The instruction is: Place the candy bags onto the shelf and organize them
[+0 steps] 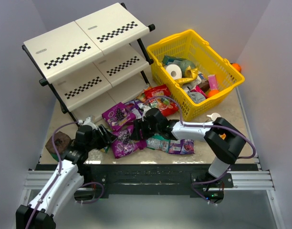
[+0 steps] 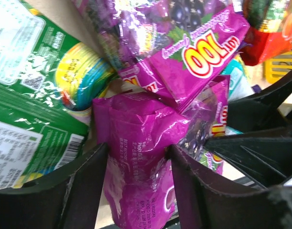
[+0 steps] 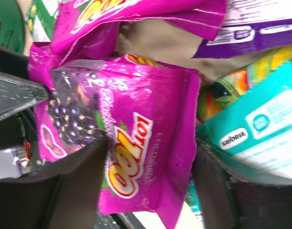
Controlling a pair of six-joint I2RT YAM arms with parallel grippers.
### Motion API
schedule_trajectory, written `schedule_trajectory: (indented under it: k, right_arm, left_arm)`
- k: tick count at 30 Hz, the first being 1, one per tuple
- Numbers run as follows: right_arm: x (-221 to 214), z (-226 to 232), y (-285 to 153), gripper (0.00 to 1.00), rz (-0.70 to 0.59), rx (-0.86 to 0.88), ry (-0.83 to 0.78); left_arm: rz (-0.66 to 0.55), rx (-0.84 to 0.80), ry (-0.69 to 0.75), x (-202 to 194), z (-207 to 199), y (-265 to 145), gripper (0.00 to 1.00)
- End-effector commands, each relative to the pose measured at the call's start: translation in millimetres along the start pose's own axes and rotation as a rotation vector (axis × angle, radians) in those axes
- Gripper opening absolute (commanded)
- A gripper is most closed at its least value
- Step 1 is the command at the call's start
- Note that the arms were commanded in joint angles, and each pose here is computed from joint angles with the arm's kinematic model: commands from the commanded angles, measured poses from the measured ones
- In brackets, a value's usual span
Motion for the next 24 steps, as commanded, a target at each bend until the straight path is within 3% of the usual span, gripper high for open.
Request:
schedule_trajectory:
  k: [1, 2, 6, 9, 10, 13, 24]
  right_arm:
    - [5.8, 16.3, 6.1, 0.62, 0.001, 0.068, -0.019]
    - [3.2, 20.9, 6.0, 0.54, 0.018, 0.097, -0.019]
    - [-6.6, 28.3, 8.1, 0.47, 0.057, 0.148, -0.016]
    - [-7.0, 29.9, 5.8, 0.34, 0.057, 0.154, -0.004]
    - [-3.5, 31.3, 3.7, 0.2, 0.046, 0.152, -0.004]
    - [3.3, 28.3, -0.2, 0.0, 0.03, 0.111, -0.012]
    - [51.5, 58.0, -54.1, 0.0, -0.103, 0.121, -0.063]
  left_arm:
    - [0.044, -0.097, -0.024, -9.0, -12.0, 3.5, 0.57]
    - [0.049, -0.1, -0.027, -10.4, -11.7, 4.4, 0.57]
    - [0.067, -0.1, -0.034, -15.5, -7.7, 8.6, 0.53]
    - [0.068, -0.112, -0.031, -14.7, -10.5, 8.8, 0.52]
    - [0.064, -0.117, -0.03, -13.5, -12.1, 8.6, 0.51]
    - [0.05, -0.122, -0.021, -8.8, -16.3, 6.8, 0.51]
    - [-0.067, -0.11, 0.046, 25.7, -40.5, -19.9, 0.71]
Point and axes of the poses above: each gripper's point midway between its finger pads, its own y axis out along the fingers, its own z axis along the line the jaws close on, x = y × z, the point moved 1 cm from there along -y, back along the fingers, and after that the axes turned 5 degrees about -y, right-handed, at the moved point
